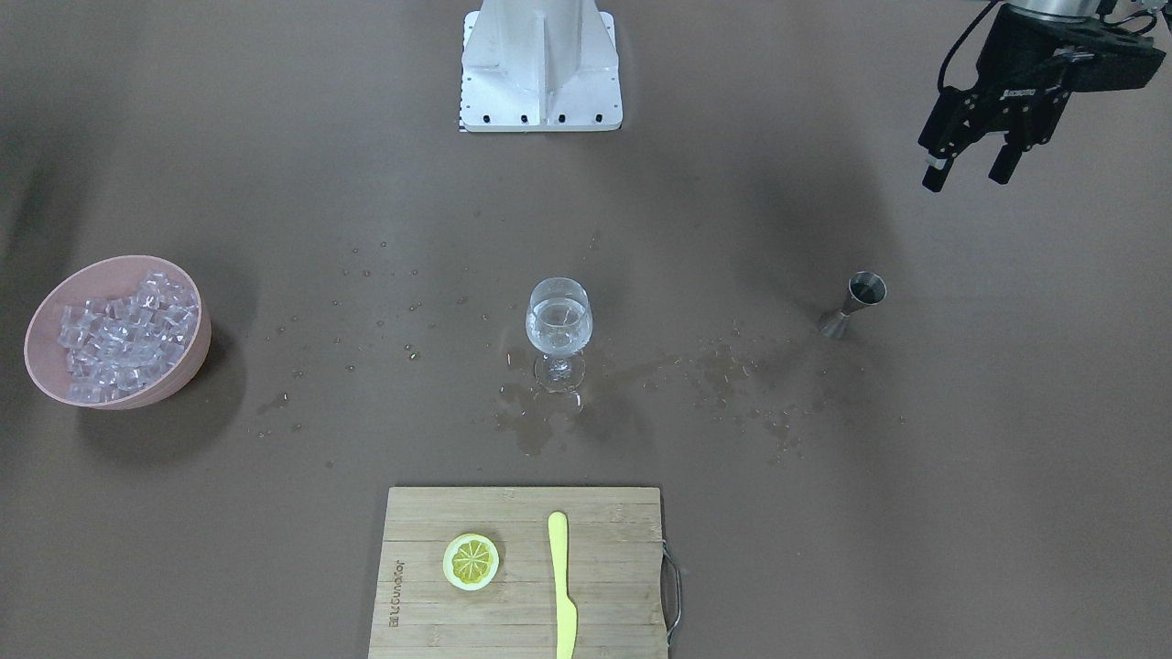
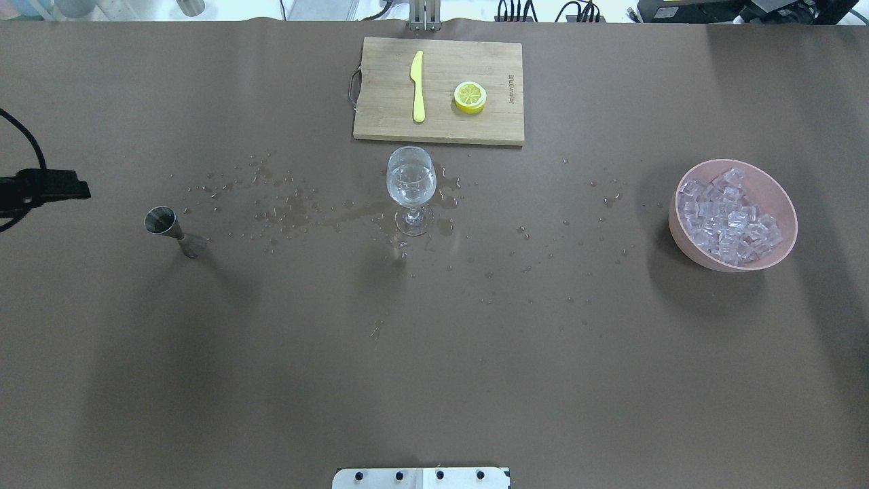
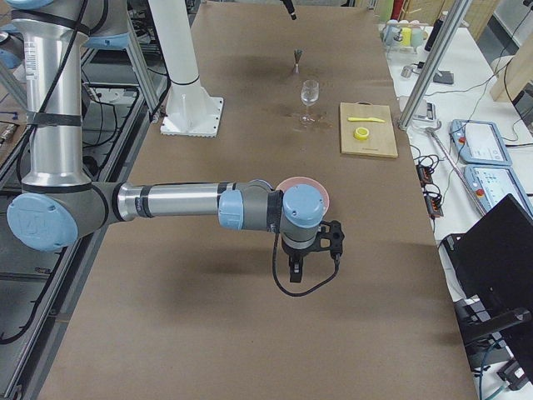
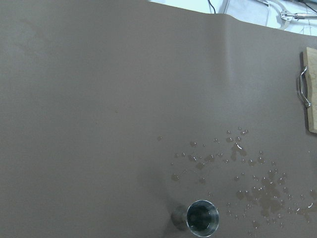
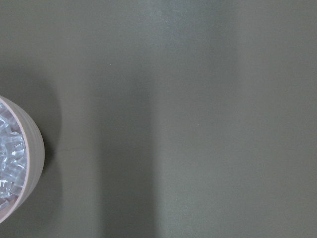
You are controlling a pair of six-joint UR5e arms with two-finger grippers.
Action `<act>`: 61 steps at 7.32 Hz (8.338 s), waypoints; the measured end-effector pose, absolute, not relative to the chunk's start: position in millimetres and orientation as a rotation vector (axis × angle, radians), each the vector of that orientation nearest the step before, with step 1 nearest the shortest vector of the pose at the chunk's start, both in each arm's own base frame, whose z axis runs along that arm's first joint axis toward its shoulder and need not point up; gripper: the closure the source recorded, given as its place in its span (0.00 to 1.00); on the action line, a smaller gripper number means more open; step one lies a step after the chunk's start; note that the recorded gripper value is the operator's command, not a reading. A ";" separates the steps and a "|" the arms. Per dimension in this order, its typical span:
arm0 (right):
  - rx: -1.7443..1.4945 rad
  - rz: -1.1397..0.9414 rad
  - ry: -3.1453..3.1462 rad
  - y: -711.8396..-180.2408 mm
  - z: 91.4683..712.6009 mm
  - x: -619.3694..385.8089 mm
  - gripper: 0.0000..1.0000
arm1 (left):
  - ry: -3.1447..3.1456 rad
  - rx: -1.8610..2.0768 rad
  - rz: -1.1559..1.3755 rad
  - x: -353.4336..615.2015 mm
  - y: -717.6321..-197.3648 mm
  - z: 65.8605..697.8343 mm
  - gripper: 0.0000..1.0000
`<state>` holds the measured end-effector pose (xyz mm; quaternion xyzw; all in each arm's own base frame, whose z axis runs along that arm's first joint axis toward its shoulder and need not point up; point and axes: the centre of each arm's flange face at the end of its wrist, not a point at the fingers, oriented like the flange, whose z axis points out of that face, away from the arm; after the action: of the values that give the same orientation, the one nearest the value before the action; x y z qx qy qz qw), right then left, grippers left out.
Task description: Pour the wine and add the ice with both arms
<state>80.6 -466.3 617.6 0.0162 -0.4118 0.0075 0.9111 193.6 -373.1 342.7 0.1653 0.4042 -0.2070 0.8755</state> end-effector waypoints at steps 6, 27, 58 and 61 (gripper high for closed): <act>0.029 0.014 -0.849 -470.8 618.4 79.3 0.00 | 0.674 0.464 -0.564 343.3 -313.9 329.1 0.02; 0.019 -0.005 -0.856 -480.6 617.7 67.8 0.00 | 0.354 0.940 -0.749 469.1 -359.2 473.4 0.10; 0.010 -0.019 -0.865 -488.9 615.6 58.6 0.00 | 0.804 0.940 0.252 424.4 -409.8 119.2 1.00; 0.004 -0.023 -0.865 -489.1 617.4 55.6 0.00 | 0.684 0.856 0.367 433.4 -419.9 112.6 1.00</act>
<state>55.6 -489.1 617.4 0.0022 -0.4193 -0.0113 0.9078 433.4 -419.9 112.6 0.4044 0.3233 0.1735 0.8378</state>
